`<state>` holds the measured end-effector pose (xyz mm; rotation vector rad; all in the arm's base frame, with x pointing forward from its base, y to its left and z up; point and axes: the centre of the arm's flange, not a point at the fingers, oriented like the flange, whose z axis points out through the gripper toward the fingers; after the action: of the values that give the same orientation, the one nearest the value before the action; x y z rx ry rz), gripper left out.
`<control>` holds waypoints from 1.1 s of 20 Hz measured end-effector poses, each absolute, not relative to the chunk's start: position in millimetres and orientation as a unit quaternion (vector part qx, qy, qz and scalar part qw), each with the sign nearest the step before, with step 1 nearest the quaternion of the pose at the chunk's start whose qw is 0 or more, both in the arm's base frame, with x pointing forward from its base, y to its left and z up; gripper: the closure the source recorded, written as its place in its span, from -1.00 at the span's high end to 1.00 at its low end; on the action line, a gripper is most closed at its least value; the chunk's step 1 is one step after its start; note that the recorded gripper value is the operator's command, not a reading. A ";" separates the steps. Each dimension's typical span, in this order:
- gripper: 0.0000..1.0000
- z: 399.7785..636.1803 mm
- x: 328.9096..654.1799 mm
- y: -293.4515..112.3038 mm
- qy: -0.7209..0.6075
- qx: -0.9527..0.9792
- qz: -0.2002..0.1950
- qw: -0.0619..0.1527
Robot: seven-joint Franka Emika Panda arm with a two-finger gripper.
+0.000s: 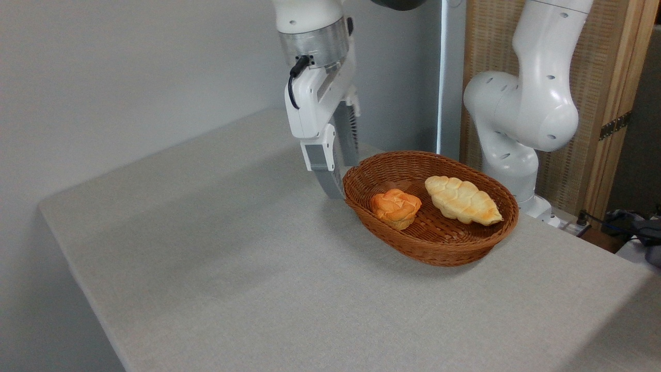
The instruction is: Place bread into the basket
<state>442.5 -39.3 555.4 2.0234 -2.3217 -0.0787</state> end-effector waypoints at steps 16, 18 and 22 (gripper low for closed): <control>1.00 542.0 528.1 -81.5 -0.411 0.911 0.033 -0.007; 1.00 542.8 530.2 -82.2 -0.396 0.918 0.035 -0.007; 1.00 552.0 533.2 -85.7 -0.373 0.927 0.044 -0.008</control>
<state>533.2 -85.7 552.0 2.9256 -1.1776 0.1397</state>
